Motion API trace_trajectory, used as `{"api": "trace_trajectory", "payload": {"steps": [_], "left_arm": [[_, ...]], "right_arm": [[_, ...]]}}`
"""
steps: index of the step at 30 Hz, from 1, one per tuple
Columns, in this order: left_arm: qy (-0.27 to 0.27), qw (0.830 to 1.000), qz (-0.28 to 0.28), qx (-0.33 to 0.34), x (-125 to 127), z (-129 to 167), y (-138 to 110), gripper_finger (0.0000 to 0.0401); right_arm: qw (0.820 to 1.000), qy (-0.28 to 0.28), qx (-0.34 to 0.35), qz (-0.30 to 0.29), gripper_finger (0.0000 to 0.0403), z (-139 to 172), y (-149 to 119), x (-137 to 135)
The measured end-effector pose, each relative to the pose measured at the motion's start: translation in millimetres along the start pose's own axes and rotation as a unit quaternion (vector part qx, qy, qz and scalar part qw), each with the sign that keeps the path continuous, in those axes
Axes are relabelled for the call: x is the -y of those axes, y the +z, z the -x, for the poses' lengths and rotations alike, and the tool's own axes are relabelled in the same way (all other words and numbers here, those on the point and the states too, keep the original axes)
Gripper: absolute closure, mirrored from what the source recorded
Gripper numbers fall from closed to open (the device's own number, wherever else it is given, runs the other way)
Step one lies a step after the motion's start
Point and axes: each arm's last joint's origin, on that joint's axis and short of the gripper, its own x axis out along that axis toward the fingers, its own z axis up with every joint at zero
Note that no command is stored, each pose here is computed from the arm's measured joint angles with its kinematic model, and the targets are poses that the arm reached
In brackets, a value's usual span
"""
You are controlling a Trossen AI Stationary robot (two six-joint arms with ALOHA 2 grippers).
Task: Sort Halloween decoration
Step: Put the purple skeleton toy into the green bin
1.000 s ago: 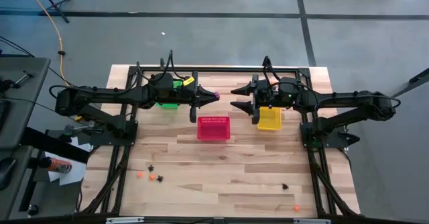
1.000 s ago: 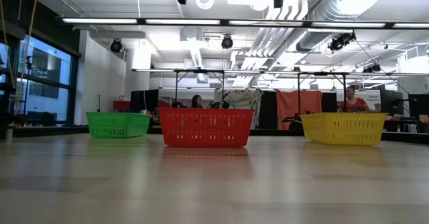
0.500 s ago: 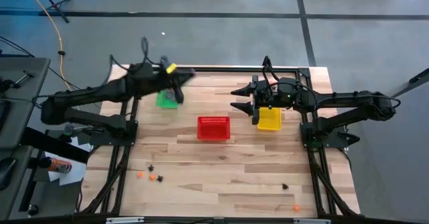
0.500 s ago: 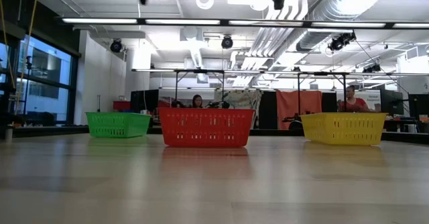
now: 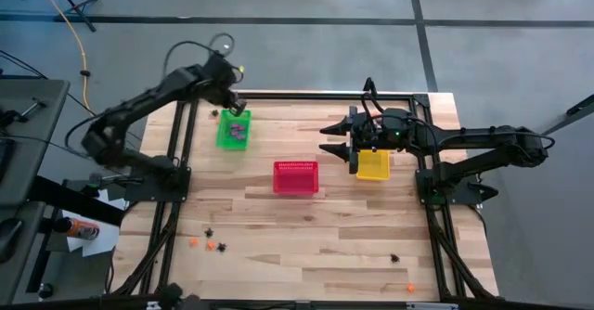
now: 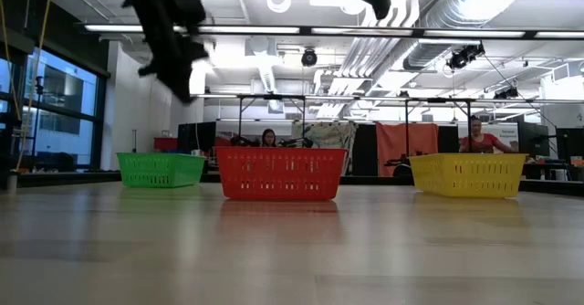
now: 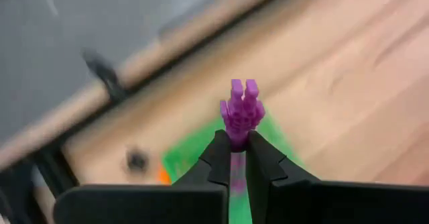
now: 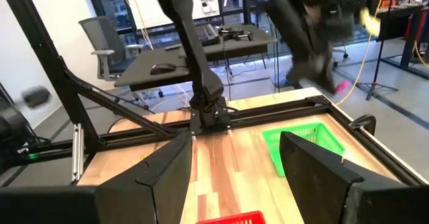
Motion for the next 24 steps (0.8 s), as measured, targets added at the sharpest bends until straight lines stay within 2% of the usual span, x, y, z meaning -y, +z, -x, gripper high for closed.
{"api": "trace_trajectory", "payload": {"steps": [4,10,13,18,24], "left_arm": [[-0.015,0.995,-0.005,-0.094,3.3,-33.4,-4.3,0.0399],[-0.028,0.982,-0.025,-0.183,14.9,-62.4,-12.7,0.0399],[-0.027,0.979,-0.032,-0.2,18.5,-69.6,-14.6,0.0399],[-0.02,0.977,-0.01,-0.212,21.7,-76.2,-16.5,0.0399],[-0.013,0.971,-0.004,-0.239,20.7,-91.9,-36.2,0.0399]], "right_arm": [[1.0,-0.001,-0.007,-0.019,0.0181,0.0,-1.3,0.2],[0.999,-0.003,-0.015,-0.031,0.0181,0.0,-3.0,0.4],[0.999,-0.004,-0.019,-0.045,0.0181,0.1,-3.7,0.6],[0.999,-0.005,-0.022,-0.048,0.0181,0.1,-4.3,0.6],[0.999,-0.005,-0.022,-0.048,0.0181,0.1,-4.3,0.6]]}}
